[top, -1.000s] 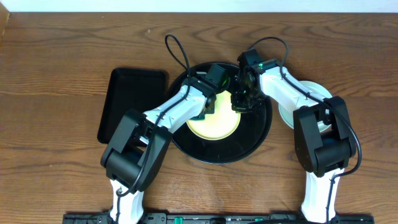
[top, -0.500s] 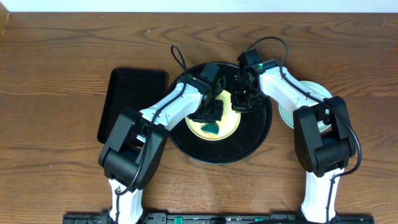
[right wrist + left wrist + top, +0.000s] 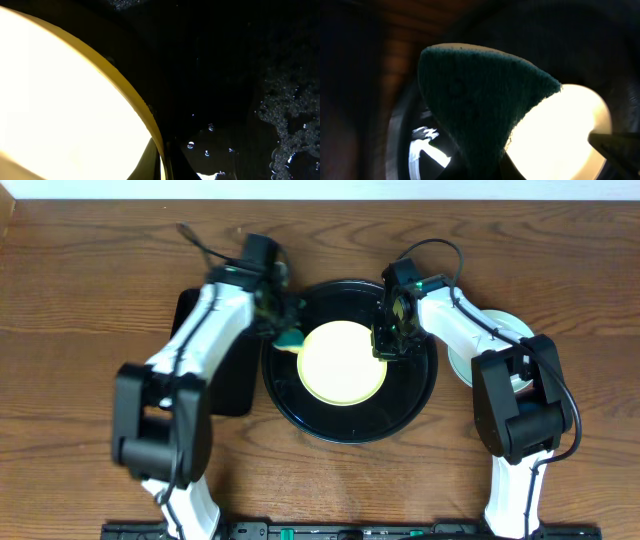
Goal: Clean dirty plates on tray and stack at the side
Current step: 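Move the sponge back toward the sponge tray with left gripper, then lift the yellow plate with right gripper and carry it right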
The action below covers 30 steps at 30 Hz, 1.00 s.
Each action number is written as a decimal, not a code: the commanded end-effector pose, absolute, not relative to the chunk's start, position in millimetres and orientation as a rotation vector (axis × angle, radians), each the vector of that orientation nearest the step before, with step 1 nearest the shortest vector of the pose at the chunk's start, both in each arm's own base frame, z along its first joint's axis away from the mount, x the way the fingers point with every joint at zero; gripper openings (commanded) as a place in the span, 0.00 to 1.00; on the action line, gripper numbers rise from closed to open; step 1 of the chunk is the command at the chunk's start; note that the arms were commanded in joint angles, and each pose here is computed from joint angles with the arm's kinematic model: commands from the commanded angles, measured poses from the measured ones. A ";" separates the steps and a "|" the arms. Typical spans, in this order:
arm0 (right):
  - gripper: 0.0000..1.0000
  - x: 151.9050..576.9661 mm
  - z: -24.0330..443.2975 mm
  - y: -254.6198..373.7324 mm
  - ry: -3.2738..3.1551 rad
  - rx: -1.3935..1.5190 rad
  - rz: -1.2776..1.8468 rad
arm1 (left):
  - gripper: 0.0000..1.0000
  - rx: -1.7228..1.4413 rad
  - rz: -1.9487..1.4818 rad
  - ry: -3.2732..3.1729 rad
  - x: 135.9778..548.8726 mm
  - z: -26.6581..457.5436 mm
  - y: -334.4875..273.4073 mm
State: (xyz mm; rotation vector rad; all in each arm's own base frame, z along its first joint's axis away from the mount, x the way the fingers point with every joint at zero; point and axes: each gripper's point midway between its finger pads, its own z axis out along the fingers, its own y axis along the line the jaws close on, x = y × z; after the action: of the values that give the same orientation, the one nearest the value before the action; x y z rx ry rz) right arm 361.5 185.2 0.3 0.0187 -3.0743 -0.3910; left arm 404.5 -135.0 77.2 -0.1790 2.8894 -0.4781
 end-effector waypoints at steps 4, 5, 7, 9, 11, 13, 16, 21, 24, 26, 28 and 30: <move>0.01 344.2 -16.8 176.2 -3.038 0.072 -0.264 | 0.07 -0.204 -0.399 2.856 399.3 109.7 -116.0; 0.01 345.8 -9.2 175.8 -3.054 0.086 -0.267 | 0.07 -0.206 -0.395 2.867 396.7 108.7 -115.5; 0.01 350.3 8.8 173.6 -3.101 0.102 -0.261 | 0.07 -0.209 -0.391 2.882 393.4 106.6 -114.8; 0.01 355.3 29.2 168.9 -3.160 0.108 -0.234 | 0.07 -0.211 -0.389 2.890 391.5 105.8 -114.4; 0.01 358.8 49.3 162.5 -3.219 0.106 -0.193 | 0.07 -0.213 -0.386 2.897 389.9 104.9 -114.0; 0.01 362.0 70.6 151.1 -3.289 0.054 -0.106 | 0.07 -0.215 -0.385 2.902 388.4 103.0 -113.7; 0.01 364.4 103.6 135.2 -3.397 0.037 0.049 | 0.07 -0.221 -0.363 2.916 385.1 98.0 -110.8; 0.01 362.4 148.8 112.1 -3.529 0.028 0.365 | 0.07 -0.229 -0.325 2.937 379.3 89.8 -106.1; 0.01 360.1 172.8 104.7 -3.592 0.035 0.557 | 0.07 -0.231 -0.323 2.945 377.1 87.5 -105.7; 0.01 359.5 187.0 103.6 -3.628 0.053 0.687 | 0.07 -0.231 -0.324 2.944 377.2 87.6 -105.7; 0.01 359.0 199.8 103.5 -3.657 0.061 0.829 | 0.07 -0.230 -0.324 2.944 377.3 87.6 -105.7; 0.01 357.8 211.9 106.3 -3.677 0.083 0.998 | 0.07 -0.231 -0.324 2.944 377.2 87.6 -105.7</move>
State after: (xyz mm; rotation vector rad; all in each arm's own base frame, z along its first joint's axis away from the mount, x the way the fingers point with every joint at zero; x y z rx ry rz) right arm 353.8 119.6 178.9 0.1555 -3.6104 0.6431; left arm 379.6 -108.9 90.1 -0.2336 2.9361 -0.3475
